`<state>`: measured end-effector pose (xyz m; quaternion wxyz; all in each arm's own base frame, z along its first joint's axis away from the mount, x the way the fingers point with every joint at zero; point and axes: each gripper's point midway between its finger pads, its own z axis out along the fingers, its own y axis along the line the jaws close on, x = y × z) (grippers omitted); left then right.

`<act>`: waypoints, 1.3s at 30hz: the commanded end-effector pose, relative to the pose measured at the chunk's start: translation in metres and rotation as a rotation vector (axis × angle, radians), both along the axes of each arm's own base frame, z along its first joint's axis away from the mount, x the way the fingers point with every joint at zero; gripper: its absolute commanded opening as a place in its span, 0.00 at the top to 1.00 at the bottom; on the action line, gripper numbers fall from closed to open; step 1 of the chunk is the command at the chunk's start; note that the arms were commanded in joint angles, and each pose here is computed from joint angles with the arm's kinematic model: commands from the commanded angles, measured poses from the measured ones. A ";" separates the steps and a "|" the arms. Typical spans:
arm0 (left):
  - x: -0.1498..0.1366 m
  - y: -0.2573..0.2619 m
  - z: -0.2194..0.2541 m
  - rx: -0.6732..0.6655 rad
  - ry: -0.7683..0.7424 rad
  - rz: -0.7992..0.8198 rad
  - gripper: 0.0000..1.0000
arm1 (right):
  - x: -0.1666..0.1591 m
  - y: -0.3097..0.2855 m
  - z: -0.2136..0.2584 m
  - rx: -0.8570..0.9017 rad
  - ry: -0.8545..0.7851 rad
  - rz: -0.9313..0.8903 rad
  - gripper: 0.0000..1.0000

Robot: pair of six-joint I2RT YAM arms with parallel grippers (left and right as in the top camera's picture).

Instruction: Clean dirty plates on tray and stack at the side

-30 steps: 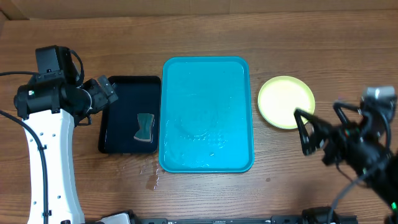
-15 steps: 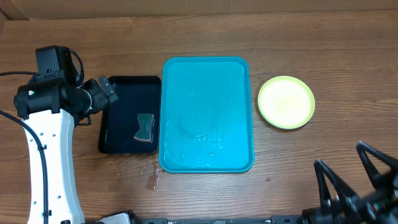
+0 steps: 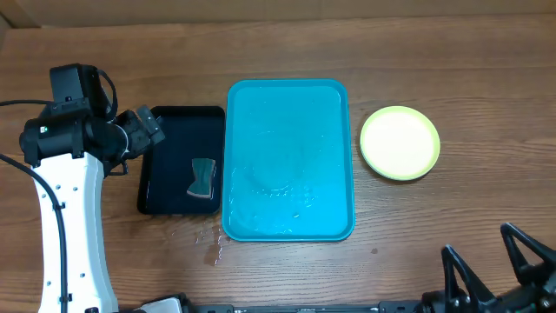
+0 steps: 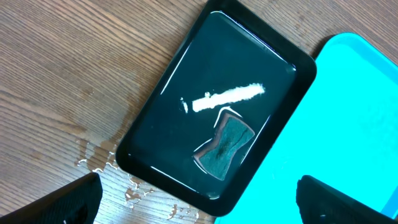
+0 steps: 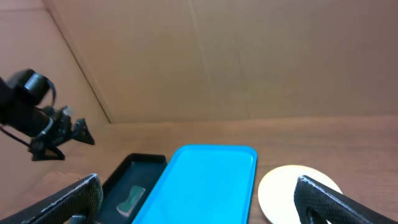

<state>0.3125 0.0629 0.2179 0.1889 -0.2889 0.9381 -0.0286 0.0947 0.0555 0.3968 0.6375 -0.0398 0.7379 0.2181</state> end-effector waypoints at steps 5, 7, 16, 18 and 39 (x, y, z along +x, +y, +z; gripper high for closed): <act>0.003 0.001 0.008 -0.003 -0.026 0.014 0.00 | 0.004 0.000 -0.023 0.000 -0.025 -0.004 0.00; 0.003 0.001 0.008 -0.003 -0.026 0.014 0.00 | 0.004 0.000 -0.026 0.006 -0.046 -0.003 0.00; 0.003 0.001 0.008 -0.003 -0.026 0.014 0.00 | 0.017 0.005 -0.042 0.024 -0.174 0.016 0.00; 0.003 0.001 0.008 -0.003 -0.026 0.014 0.00 | 0.025 0.006 -0.042 0.027 -0.198 0.020 0.00; 0.003 0.001 0.008 -0.002 -0.026 0.014 0.00 | 0.081 0.007 -0.037 0.099 -0.687 -0.022 0.00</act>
